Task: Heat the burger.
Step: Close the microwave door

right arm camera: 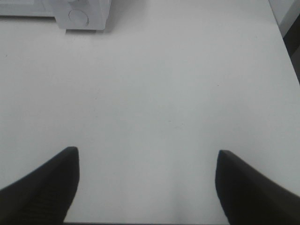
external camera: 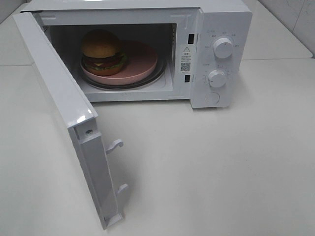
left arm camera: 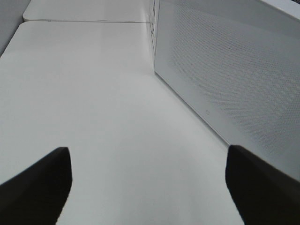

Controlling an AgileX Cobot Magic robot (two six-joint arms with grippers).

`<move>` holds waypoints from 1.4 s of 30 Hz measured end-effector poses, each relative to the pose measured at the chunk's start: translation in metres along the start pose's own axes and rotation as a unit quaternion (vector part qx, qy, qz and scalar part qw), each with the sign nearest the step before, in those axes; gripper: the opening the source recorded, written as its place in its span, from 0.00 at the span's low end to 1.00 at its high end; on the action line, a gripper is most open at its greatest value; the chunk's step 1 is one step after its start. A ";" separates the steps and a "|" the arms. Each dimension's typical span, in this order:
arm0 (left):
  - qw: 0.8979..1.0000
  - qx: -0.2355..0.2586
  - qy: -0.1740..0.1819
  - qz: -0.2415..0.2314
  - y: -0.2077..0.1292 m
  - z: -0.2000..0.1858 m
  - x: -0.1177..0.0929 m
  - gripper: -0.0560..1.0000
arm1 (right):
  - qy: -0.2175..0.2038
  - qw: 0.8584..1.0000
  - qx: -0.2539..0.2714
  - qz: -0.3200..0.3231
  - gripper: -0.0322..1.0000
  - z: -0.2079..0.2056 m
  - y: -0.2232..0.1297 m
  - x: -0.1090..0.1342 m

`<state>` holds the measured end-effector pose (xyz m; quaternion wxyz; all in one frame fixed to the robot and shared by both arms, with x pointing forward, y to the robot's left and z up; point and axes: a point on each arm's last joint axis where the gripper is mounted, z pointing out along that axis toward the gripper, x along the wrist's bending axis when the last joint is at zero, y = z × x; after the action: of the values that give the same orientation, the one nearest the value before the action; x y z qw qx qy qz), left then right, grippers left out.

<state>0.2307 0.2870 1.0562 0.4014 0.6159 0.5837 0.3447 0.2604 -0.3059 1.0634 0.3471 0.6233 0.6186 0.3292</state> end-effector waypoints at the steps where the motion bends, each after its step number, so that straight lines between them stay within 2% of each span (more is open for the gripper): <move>1: 1.000 0.000 0.000 0.000 0.000 0.000 0.000 0.82 | -0.002 1.000 -0.011 0.002 0.77 -0.002 -0.001 0.000; 5: 1.000 0.000 0.000 0.000 0.000 0.000 0.000 0.82 | -0.013 0.998 -0.064 0.015 0.77 -0.015 -0.009 -0.002; 6: 1.000 0.000 0.000 0.000 0.000 0.000 0.000 0.82 | -0.013 0.998 -0.064 0.015 0.77 -0.015 -0.009 -0.002; 7: 1.000 0.000 0.000 0.000 0.000 0.000 0.000 0.82 | -0.020 0.996 -0.088 0.021 0.77 -0.020 -0.011 -0.002; 10: 1.000 0.000 0.000 0.000 0.000 0.000 0.000 0.82 | -0.034 0.994 -0.101 0.028 0.77 -0.024 -0.014 -0.003; 42: 1.000 0.000 0.000 0.000 0.000 0.000 0.000 0.82 | -0.035 0.994 -0.095 0.031 0.77 -0.016 -0.018 -0.002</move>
<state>0.2307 0.2870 1.0562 0.4014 0.6159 0.5837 0.3447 0.2373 -0.3071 1.0572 0.4157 0.6176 0.5526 0.3746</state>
